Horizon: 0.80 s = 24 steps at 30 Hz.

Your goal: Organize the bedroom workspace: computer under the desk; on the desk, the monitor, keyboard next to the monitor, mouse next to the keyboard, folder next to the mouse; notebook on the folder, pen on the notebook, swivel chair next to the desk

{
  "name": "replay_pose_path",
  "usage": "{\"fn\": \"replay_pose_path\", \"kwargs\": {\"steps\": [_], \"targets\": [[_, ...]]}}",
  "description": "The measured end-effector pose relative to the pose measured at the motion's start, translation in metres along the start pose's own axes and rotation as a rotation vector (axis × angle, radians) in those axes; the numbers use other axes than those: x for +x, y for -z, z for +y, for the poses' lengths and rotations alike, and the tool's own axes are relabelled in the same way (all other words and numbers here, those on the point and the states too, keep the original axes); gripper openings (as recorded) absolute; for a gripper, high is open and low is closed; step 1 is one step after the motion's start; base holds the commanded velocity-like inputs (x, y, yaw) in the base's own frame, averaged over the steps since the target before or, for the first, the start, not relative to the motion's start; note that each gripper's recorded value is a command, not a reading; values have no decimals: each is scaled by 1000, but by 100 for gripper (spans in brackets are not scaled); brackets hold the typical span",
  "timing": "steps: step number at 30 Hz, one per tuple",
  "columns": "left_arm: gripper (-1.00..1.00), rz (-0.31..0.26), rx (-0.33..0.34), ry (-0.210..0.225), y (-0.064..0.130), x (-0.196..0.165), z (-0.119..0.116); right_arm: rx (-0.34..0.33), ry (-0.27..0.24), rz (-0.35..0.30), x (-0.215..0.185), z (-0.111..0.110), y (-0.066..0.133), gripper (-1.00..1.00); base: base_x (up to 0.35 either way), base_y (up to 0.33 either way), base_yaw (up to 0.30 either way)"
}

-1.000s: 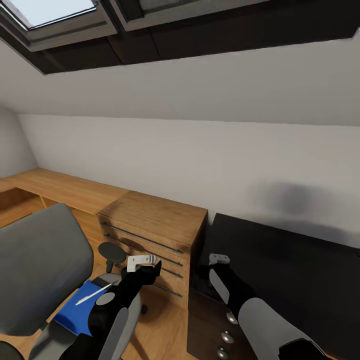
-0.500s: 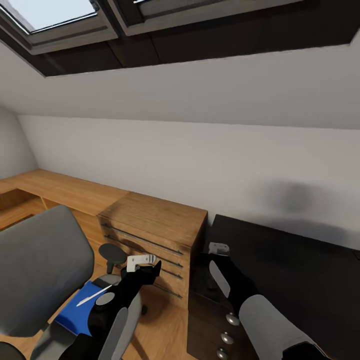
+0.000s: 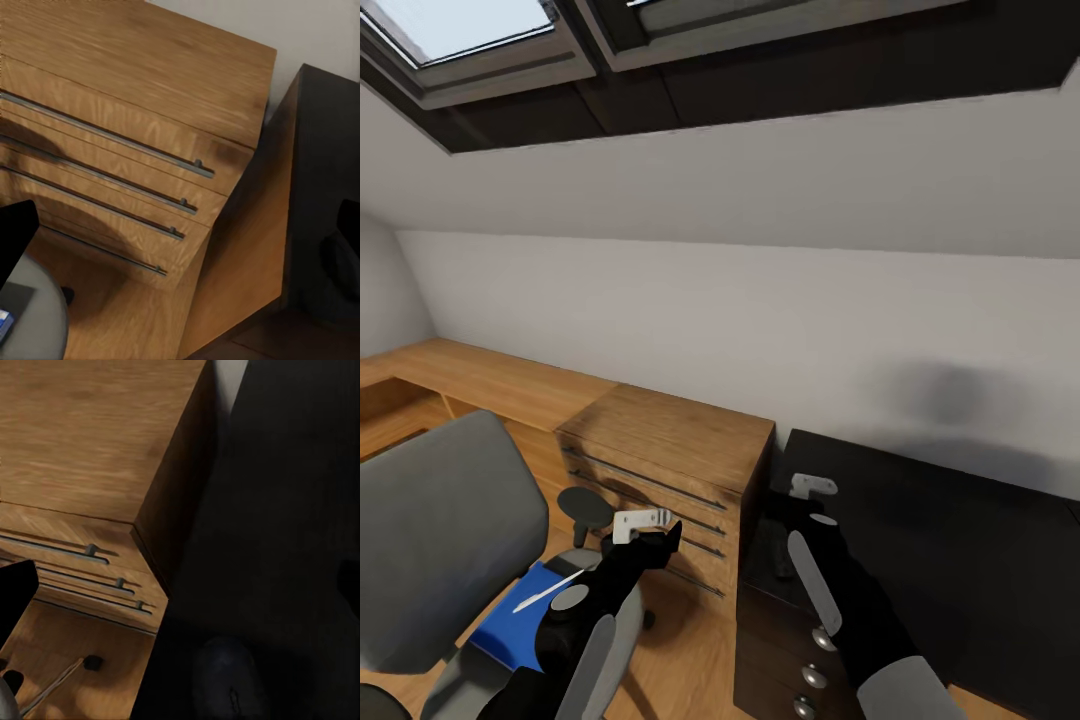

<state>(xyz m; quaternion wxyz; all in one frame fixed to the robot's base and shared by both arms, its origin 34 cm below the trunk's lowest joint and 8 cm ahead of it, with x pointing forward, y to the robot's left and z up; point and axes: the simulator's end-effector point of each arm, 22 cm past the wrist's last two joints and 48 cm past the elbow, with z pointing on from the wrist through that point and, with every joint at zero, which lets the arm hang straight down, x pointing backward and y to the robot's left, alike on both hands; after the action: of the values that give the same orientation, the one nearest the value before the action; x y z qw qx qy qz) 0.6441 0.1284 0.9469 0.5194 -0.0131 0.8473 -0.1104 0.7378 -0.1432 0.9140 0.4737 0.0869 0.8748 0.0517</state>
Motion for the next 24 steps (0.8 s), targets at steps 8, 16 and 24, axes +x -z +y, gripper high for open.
{"fn": "replay_pose_path", "kwargs": {"steps": [8, 16, 24], "targets": [[100, -2, -10, 6, 0, -1, 5, -18, 34, 3, 4, 13, 5, 100, 0, 0, 0], [100, -2, -15, 9, -1, -1, 8, -43, 64, 3, 7, 29, 8, 100, -98, 0, 0], [100, -2, -15, 9, -1, -1, 8, -43, 65, -5, 5, 28, 8, 100, -302, 0, -37]]}}
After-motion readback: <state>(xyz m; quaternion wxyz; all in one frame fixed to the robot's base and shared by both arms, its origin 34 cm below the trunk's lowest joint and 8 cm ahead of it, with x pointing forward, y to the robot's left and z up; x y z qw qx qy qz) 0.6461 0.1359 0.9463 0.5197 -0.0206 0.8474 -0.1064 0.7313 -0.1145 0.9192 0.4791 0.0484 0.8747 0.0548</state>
